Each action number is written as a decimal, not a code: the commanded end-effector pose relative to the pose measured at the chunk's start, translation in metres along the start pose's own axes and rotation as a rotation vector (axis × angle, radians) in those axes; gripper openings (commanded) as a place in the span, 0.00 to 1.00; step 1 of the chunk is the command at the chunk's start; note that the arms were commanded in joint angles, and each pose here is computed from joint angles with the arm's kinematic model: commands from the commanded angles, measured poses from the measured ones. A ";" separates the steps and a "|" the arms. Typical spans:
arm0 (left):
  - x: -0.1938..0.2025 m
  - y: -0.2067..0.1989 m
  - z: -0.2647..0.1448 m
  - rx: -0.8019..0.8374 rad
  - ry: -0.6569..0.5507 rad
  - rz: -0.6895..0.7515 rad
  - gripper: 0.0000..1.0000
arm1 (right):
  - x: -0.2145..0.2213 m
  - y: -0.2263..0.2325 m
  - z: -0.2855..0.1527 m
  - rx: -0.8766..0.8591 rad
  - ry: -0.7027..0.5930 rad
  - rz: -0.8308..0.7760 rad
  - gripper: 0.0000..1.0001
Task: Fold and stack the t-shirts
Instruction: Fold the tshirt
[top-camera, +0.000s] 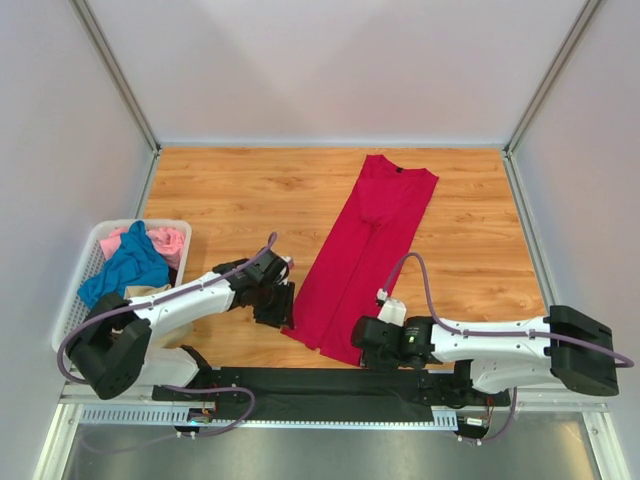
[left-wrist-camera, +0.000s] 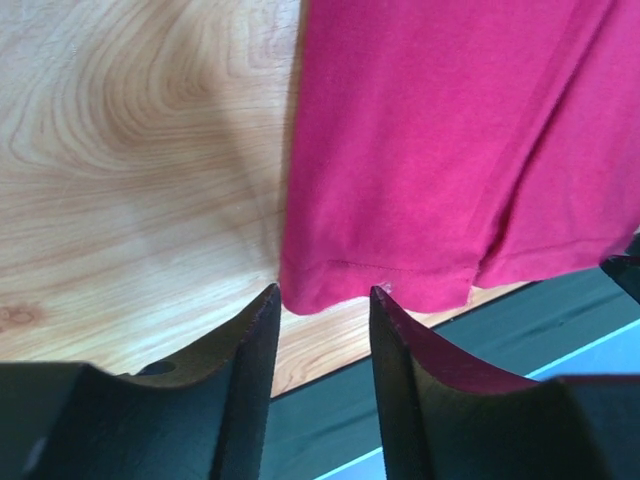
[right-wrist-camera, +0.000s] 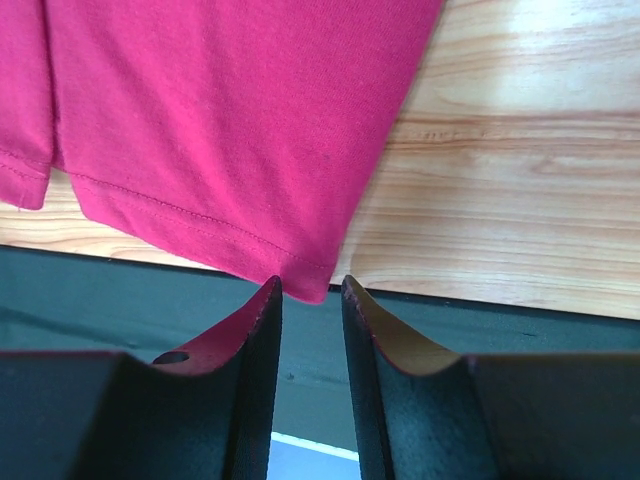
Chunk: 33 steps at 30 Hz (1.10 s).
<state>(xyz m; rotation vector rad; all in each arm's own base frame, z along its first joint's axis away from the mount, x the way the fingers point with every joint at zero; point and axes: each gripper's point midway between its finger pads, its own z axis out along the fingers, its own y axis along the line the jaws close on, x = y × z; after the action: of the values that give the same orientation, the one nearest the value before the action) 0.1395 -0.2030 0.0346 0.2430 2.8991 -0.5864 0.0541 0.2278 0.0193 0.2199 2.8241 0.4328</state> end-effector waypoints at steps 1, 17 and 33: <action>0.003 0.004 0.011 -0.014 0.024 0.007 0.47 | -0.006 0.013 0.001 -0.032 -0.040 0.027 0.32; 0.005 0.005 0.015 -0.023 0.040 -0.013 0.00 | -0.004 -0.002 0.008 0.013 -0.040 0.027 0.03; -0.019 -0.027 -0.009 0.050 0.009 -0.006 0.00 | -0.027 0.012 -0.019 0.005 -0.131 -0.063 0.00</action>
<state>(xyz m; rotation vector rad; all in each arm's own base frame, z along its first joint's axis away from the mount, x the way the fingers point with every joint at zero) 0.1444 -0.2139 0.0415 0.2428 2.9161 -0.6169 0.0597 0.2249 0.0273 0.1795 2.7878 0.3743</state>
